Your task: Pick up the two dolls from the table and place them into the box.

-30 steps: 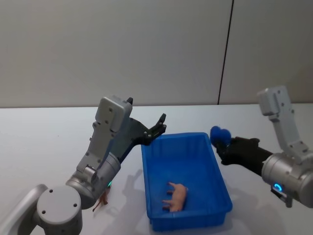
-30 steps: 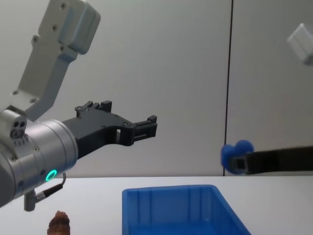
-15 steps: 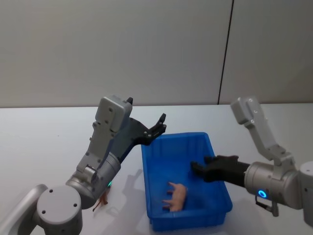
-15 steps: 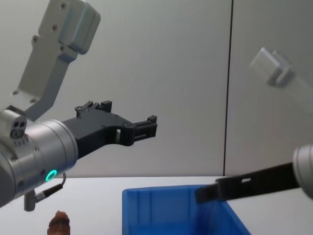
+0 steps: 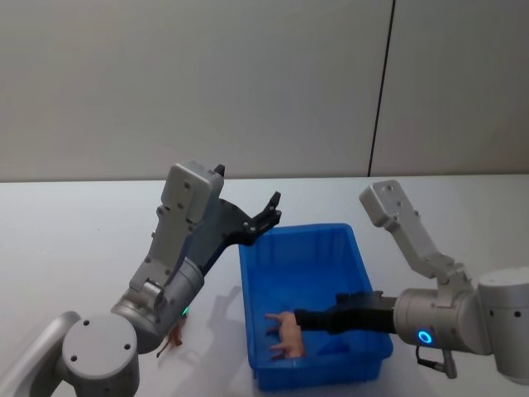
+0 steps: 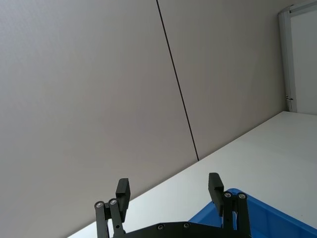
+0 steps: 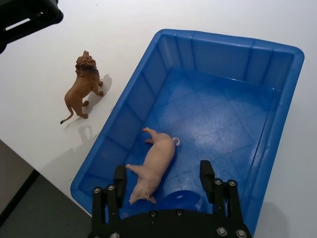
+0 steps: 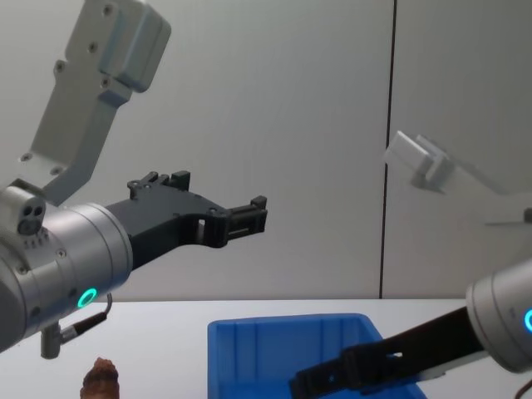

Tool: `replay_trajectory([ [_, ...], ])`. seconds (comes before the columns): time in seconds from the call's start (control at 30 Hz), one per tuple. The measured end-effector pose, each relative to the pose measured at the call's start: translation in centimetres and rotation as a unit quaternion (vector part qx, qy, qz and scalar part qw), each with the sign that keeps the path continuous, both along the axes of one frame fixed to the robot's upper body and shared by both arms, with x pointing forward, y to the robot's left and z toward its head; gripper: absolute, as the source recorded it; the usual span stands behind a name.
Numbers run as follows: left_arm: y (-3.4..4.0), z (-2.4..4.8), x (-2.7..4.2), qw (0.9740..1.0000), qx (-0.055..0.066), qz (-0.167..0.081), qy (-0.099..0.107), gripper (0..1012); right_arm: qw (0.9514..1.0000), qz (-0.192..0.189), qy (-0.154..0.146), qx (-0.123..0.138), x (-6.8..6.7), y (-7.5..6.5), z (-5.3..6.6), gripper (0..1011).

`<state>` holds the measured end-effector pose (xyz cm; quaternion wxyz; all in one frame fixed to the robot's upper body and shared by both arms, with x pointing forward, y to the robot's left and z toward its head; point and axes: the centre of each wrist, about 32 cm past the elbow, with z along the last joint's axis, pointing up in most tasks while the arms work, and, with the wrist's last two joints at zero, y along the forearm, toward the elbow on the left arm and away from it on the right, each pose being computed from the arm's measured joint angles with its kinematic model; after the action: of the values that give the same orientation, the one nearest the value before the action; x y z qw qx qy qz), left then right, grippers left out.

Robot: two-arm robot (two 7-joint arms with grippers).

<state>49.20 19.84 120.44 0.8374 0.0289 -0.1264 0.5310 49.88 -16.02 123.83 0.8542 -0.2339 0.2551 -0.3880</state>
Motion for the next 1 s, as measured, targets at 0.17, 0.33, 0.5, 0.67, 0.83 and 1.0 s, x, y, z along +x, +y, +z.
replay_trajectory([
  [0.17,0.0,0.0,0.0,1.0,0.0,0.0,0.0,1003,1.0,-0.003,0.0,0.003,0.1,-0.2,0.2,985],
  [0.33,0.0,0.0,0.0,1.0,0.0,0.0,0.0,1003,0.9997,-0.015,-0.015,0.01,0.0,-0.8,0.7,1001],
  [0.5,0.0,0.0,0.0,1.0,0.0,0.0,0.0,1003,0.9987,-0.032,-0.036,0.02,-0.1,-1.7,1.3,1001],
  [0.67,0.0,0.0,0.0,1.0,0.0,0.0,0.0,1003,0.9957,-0.059,-0.063,0.032,-0.3,-3.0,1.9,1001],
  [0.83,0.0,0.0,0.0,1.0,0.0,0.0,0.0,1003,0.9918,-0.087,-0.083,0.042,-0.4,-4.2,2.3,1001],
  [1.0,0.0,0.0,0.0,1.0,0.0,0.0,0.0,1003,0.9858,-0.123,-0.102,0.052,-0.6,-5.8,2.7,1001],
])
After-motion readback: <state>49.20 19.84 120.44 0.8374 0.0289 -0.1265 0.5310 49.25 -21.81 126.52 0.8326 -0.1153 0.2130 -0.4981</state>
